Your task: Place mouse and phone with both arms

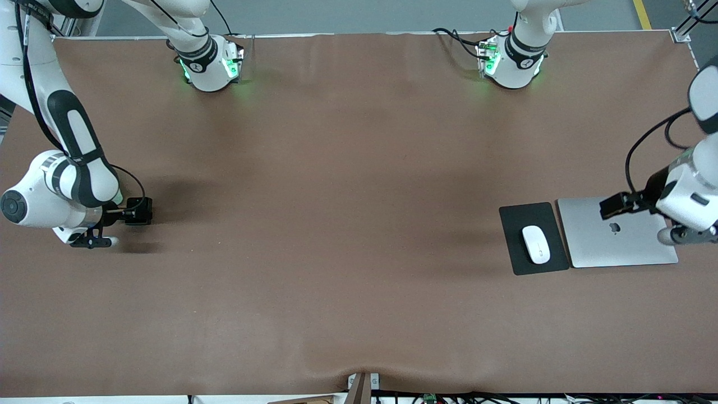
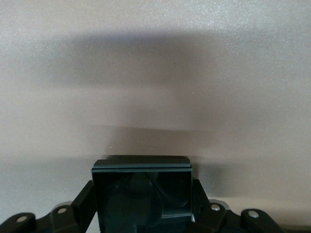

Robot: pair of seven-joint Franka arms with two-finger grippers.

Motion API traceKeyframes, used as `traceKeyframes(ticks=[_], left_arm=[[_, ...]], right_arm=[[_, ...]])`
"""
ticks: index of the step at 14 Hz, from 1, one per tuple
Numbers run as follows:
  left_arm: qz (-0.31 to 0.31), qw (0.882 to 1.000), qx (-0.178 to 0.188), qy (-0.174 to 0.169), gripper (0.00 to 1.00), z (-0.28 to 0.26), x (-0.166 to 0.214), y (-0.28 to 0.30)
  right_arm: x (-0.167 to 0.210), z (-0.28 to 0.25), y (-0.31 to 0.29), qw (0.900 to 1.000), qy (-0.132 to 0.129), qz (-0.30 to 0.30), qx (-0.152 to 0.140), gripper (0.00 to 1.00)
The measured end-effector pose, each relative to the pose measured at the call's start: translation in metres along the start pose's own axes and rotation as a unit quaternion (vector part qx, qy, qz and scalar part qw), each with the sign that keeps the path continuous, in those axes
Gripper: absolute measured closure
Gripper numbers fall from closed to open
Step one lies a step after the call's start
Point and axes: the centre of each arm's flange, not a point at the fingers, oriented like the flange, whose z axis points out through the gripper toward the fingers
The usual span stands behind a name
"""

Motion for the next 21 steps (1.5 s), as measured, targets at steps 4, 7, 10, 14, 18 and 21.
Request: traceKeyframes(ticks=[4,7,10,14,18,21], left_arm=[[0.010,1.000,-0.015,-0.001,0.00,-0.053,-0.038,0.003],[0.014,1.000,-0.016,-0.001,0.00,-0.073,-0.065,0.005],[0.010,1.000,-0.007,0.002,0.00,-0.083,-0.091,-0.001],[0.017,1.000,-0.002,0.000,0.00,-0.088,-0.109,0.006],[0.019,1.000,-0.006,-0.009,0.00,-0.081,-0.109,0.003],[0.020,1.000,-0.008,-0.012,0.00,-0.078,-0.108,0.002]], right_arm=[[0.002,0.000,-0.002,1.000,0.001,-0.002,0.000,0.00],[0.015,-0.037,-0.036,0.999,0.032,-0.032,-0.011,0.00],[0.010,-0.103,-0.088,0.998,0.045,-0.049,-0.018,0.00],[-0.026,-0.204,-0.147,0.999,0.026,-0.033,-0.030,0.00],[-0.067,-0.315,-0.180,0.997,0.054,-0.034,-0.035,0.00],[-0.086,-0.381,-0.194,0.995,0.082,-0.043,-0.038,0.00]])
